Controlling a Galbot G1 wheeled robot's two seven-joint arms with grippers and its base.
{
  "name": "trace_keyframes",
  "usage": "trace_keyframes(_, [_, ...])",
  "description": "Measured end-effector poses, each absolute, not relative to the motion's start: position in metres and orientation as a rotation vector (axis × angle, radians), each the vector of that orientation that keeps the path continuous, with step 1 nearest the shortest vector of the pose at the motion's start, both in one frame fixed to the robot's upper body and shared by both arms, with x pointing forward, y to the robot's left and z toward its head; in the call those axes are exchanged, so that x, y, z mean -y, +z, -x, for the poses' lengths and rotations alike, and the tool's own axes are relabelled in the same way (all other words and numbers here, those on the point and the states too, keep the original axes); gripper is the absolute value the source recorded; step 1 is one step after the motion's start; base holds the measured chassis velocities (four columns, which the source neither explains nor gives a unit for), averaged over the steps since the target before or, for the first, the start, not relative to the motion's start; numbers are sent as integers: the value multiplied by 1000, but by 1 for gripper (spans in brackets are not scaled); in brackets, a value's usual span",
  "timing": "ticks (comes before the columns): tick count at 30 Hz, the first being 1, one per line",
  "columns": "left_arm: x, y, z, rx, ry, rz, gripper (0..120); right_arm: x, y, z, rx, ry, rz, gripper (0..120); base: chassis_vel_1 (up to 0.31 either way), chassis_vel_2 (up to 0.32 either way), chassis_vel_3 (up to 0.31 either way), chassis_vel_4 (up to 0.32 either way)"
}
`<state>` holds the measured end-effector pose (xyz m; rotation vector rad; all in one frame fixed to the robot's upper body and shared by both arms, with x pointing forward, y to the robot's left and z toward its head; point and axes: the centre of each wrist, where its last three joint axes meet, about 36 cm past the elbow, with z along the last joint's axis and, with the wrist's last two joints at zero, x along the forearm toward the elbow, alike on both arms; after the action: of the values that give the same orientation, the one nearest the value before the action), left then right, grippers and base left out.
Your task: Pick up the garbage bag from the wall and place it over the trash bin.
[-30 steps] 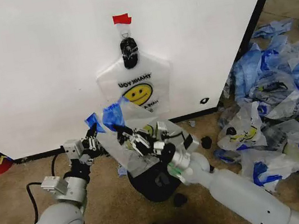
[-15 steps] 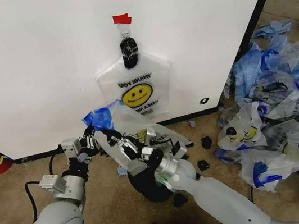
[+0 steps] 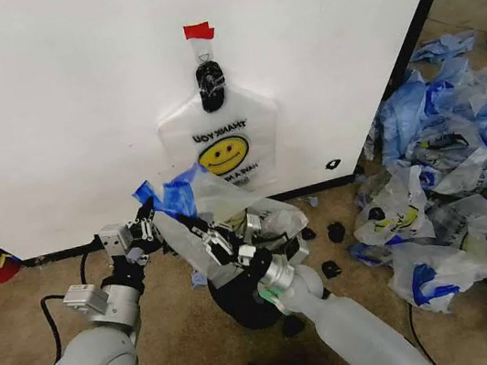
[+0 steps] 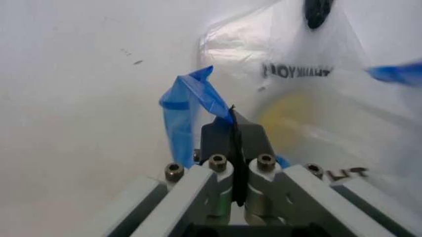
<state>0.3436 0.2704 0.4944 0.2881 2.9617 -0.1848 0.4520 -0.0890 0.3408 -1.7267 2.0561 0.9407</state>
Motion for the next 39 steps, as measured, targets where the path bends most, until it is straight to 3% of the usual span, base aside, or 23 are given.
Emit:
trace_keyframes(9, [-269,495,-341,-2963,-188,-304,0,140,351,-437,-2122,840,1846,0,0,0,0,0])
trace_keyframes(26, [-262,498,-327,-2980,-217,-336,0,136,402,-446,-2046,889,1809,0,0,0,0,0])
trace_keyframes(39, [-258,469,-316,-3040,-217,-309,0,144,410,-428,-2044,953,1796,0,0,0,0,0])
